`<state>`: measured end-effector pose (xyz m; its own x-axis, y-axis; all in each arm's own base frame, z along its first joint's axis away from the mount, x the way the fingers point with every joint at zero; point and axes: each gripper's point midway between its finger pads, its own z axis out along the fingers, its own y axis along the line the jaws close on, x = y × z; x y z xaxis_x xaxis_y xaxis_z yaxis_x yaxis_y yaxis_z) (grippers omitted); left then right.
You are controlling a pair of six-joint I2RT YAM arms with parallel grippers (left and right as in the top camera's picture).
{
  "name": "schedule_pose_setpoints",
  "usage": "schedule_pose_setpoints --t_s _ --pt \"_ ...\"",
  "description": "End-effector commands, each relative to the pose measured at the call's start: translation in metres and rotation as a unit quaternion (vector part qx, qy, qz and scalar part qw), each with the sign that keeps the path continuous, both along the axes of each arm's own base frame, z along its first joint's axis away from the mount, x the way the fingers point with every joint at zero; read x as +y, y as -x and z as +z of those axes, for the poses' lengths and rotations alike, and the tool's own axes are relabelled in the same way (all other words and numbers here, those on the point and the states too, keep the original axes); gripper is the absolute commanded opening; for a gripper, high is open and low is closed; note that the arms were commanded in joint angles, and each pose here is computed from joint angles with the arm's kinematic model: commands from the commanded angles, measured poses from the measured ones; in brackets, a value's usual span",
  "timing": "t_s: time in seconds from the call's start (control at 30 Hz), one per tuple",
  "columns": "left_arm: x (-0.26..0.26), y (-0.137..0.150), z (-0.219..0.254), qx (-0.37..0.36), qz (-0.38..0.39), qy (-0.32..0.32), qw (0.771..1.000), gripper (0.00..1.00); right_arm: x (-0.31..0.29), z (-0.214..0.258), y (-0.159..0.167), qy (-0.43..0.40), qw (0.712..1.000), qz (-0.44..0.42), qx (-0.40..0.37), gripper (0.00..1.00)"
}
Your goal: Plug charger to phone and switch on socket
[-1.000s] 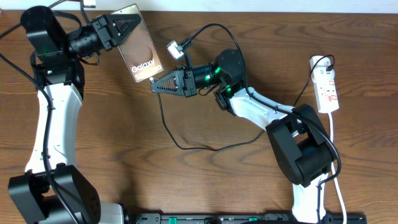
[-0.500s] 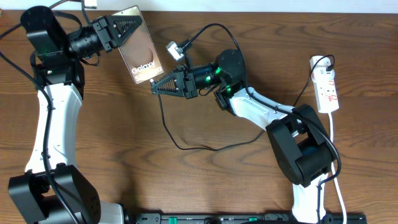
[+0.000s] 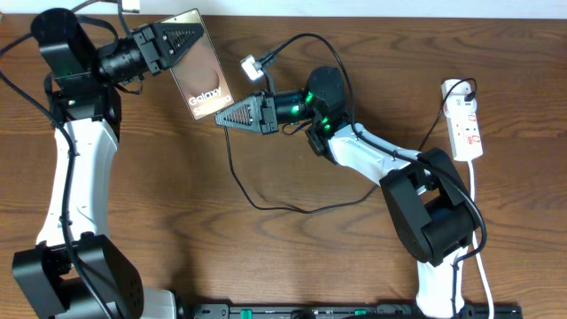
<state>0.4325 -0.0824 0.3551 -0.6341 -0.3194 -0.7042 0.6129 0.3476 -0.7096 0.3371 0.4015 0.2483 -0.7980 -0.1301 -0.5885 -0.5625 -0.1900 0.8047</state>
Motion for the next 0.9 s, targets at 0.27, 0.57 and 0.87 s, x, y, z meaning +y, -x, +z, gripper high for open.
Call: schedule_pose_setpoints --t_s 0.27,0.57,0.87 --pt "-0.013 0.014 0.002 0.001 -0.045 0.003 0.999 0.07 -0.002 0.019 -0.026 -0.024 0.998 -0.063 -0.015 0.01" --pt "-0.007 0.001 0.000 0.025 -0.003 0.012 1.000 0.07 -0.003 0.016 -0.015 -0.019 0.999 -0.033 -0.026 0.01" --pt "-0.003 -0.004 0.006 0.050 0.014 0.034 0.998 0.07 -0.004 0.014 -0.006 -0.014 0.999 -0.006 -0.031 0.01"
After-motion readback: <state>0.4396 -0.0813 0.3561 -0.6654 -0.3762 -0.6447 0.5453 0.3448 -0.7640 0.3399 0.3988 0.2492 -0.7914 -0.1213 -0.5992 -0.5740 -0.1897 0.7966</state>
